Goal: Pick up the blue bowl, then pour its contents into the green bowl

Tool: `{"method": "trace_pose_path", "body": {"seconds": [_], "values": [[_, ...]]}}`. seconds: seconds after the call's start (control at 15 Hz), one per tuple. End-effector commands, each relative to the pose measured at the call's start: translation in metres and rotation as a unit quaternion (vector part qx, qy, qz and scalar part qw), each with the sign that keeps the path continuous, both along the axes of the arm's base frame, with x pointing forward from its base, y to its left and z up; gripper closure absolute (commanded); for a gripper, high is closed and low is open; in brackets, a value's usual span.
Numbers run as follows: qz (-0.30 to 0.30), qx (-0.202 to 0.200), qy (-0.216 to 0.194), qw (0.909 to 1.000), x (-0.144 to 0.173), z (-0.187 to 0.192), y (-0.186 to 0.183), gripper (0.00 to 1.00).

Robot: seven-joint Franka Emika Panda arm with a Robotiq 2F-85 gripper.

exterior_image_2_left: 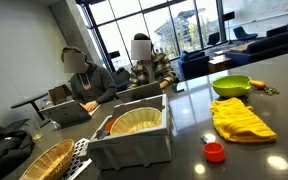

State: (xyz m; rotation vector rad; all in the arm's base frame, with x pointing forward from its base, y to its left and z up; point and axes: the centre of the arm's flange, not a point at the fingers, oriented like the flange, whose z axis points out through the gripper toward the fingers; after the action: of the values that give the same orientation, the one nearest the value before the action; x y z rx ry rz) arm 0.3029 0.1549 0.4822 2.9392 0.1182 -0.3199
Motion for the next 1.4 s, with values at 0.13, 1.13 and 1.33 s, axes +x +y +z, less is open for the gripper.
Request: {"method": "trace_pose_path", "body": {"seconds": [0.13,1.13,1.33], "values": [[-0.011,0.004,-0.006,0.9999,0.012,-0.003,-0.007,0.0],[-0.324,-0.011,-0.172,0.9303,0.023,-0.034,0.022,0.0],[-0.375,-0.029,-0.183,0.9083,0.011,-0.049,0.028,0.0]]}}
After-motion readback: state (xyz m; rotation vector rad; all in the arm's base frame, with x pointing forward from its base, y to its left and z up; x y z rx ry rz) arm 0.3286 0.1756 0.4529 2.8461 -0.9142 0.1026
